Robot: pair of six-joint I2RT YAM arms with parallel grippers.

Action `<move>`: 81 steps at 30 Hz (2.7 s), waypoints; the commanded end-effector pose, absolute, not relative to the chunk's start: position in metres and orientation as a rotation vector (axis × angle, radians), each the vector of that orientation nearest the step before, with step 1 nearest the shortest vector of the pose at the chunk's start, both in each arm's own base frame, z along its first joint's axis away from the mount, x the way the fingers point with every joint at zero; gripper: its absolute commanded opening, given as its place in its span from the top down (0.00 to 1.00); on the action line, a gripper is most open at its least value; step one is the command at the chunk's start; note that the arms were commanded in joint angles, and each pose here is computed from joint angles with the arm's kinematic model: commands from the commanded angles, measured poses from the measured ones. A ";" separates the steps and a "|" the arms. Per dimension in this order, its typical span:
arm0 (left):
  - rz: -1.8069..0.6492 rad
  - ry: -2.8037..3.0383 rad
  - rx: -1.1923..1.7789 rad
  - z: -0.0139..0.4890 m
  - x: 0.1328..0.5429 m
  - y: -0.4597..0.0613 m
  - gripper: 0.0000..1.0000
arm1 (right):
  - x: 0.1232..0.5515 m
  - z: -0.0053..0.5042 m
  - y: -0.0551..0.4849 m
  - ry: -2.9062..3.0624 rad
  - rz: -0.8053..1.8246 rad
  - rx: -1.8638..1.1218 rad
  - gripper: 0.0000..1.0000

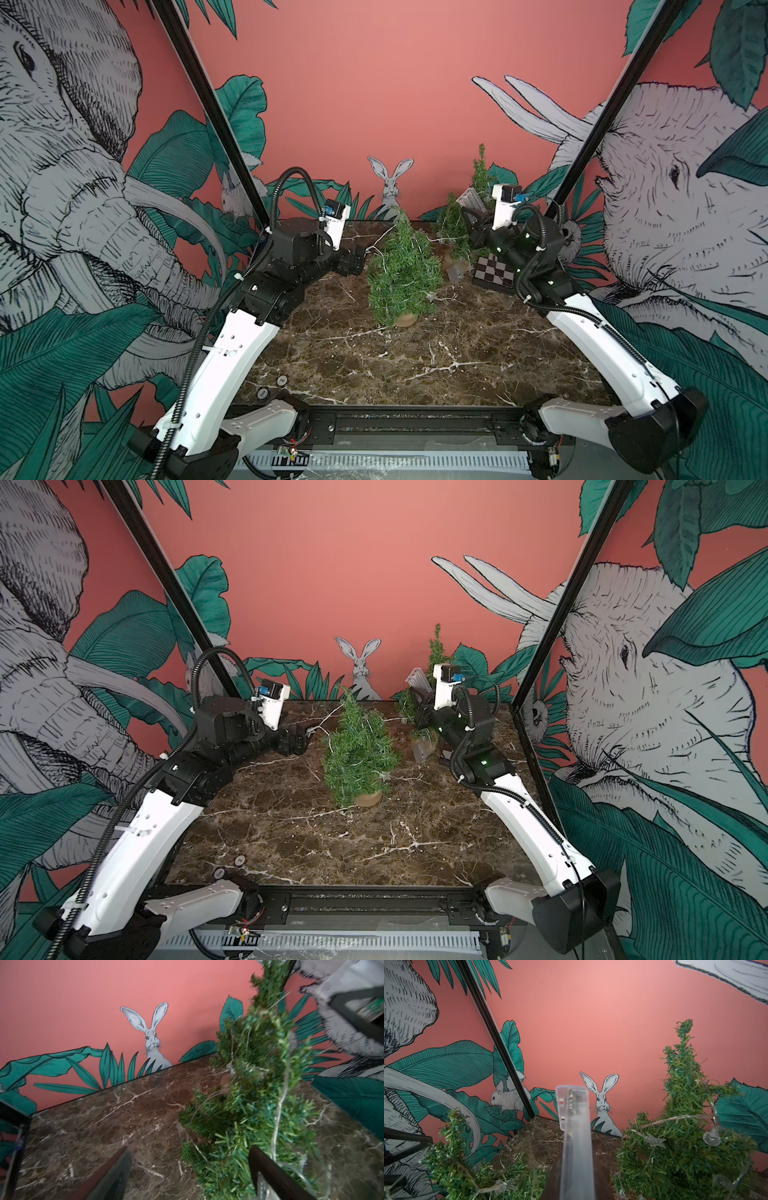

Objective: Wrap string light around the christmas tree
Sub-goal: Wrap the Christmas tree at the center of the board.

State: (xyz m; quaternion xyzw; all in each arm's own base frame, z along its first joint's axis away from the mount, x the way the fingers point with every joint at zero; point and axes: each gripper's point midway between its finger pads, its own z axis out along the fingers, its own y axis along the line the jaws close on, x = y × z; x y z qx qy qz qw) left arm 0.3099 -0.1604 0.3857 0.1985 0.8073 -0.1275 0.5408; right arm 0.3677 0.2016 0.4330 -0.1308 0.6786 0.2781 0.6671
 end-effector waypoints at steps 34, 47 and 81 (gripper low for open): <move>-1.095 1.494 0.573 0.446 0.191 -0.210 0.21 | 0.220 0.424 0.314 1.171 0.972 -0.897 1.00; -1.022 1.477 0.633 0.427 0.199 -0.235 0.17 | 0.209 0.411 0.349 1.198 1.070 -0.999 1.00; -1.077 1.630 0.530 0.356 0.206 -0.238 0.98 | 0.211 0.388 0.356 1.272 1.045 -1.058 0.36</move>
